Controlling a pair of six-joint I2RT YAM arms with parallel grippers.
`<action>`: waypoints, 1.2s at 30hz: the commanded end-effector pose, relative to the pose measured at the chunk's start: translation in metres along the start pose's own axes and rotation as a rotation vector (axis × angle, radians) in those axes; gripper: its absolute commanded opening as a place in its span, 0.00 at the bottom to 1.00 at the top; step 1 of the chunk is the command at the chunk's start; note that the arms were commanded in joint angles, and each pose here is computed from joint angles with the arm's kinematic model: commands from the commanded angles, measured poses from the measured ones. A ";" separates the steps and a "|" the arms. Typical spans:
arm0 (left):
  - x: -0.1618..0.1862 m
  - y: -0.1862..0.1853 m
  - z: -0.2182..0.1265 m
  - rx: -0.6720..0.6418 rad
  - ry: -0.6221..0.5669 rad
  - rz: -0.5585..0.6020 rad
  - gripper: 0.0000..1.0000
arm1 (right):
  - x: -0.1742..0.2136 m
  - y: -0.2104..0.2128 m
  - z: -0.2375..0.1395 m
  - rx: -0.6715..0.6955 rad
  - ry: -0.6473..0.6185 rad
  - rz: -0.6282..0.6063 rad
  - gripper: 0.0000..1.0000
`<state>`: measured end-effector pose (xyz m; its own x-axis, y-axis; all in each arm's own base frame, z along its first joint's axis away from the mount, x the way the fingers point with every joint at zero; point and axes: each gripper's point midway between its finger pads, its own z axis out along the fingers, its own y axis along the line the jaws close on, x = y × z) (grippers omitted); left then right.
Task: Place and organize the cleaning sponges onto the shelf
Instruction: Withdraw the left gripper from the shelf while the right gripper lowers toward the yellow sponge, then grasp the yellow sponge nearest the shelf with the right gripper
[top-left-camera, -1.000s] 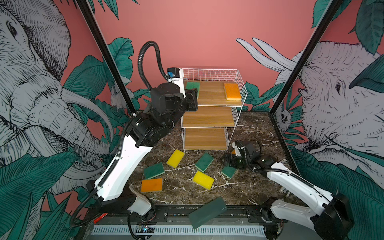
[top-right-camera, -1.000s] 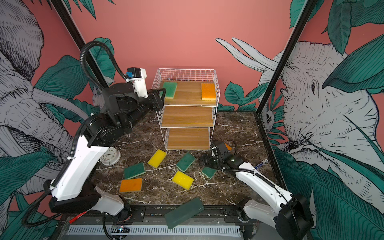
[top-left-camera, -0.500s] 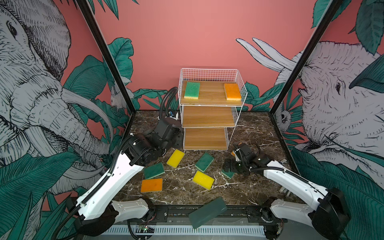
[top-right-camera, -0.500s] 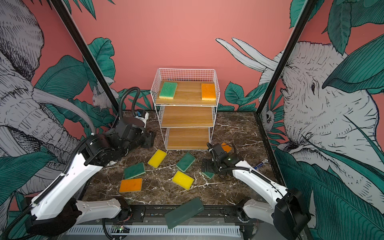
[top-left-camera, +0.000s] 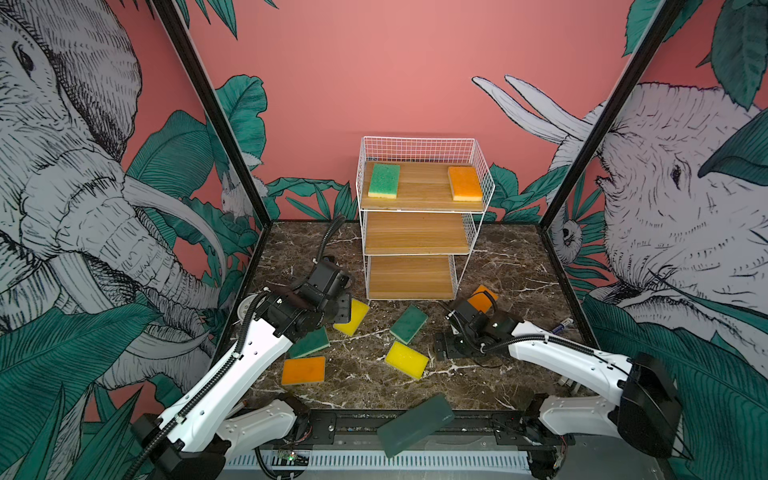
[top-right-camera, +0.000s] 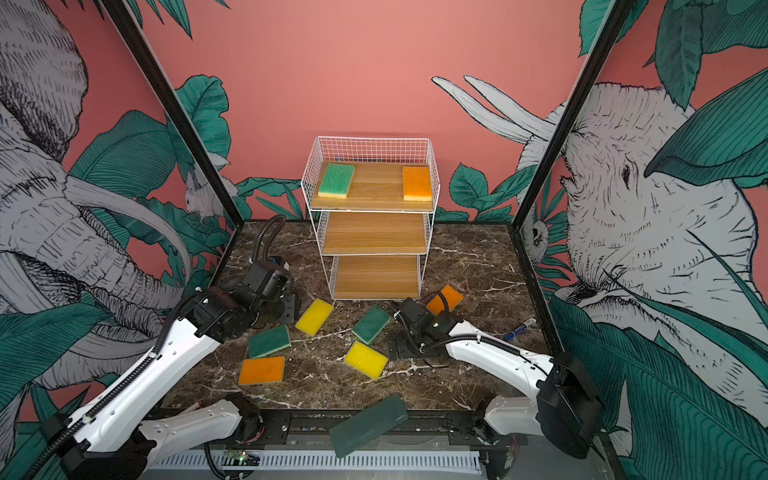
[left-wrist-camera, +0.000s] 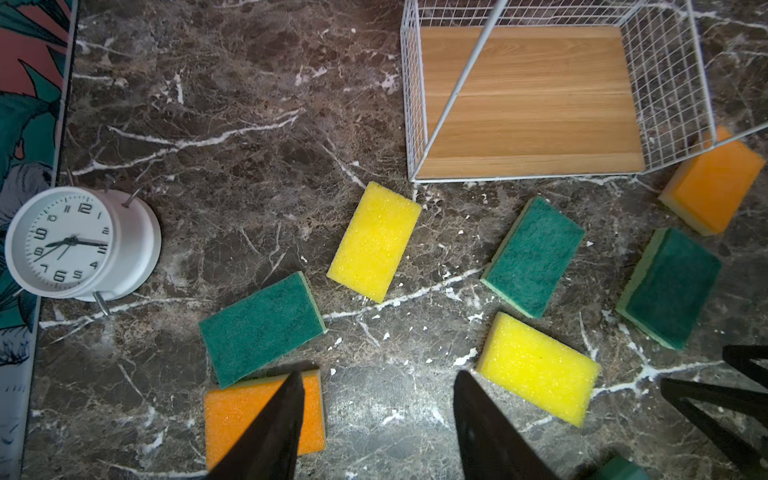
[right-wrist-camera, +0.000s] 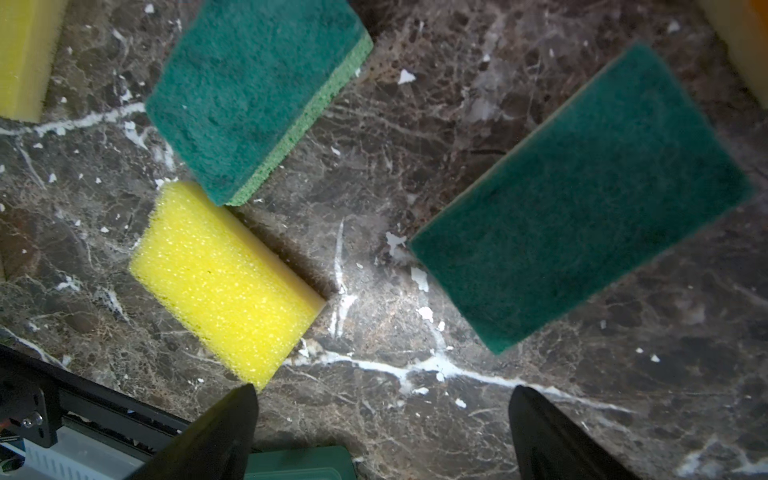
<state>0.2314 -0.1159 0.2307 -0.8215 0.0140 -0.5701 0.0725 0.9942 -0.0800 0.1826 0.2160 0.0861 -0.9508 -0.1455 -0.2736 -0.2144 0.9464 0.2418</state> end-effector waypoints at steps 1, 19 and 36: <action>0.009 0.003 0.009 0.053 0.024 -0.094 0.59 | -0.010 0.018 0.001 -0.044 -0.042 -0.094 0.97; 0.015 0.003 0.018 0.168 0.007 -0.227 0.60 | 0.016 0.065 0.033 -0.098 0.042 -0.605 0.99; 0.006 0.001 0.018 0.157 0.013 -0.233 0.60 | 0.034 0.076 0.050 -0.154 -0.024 -0.739 0.99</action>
<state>0.2352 -0.1181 0.2004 -0.8498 -0.1830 -0.4943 -0.0195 0.9481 -0.3174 0.1438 0.2913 0.0430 -0.5675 -0.7385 -0.3641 -0.8135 0.5710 0.1099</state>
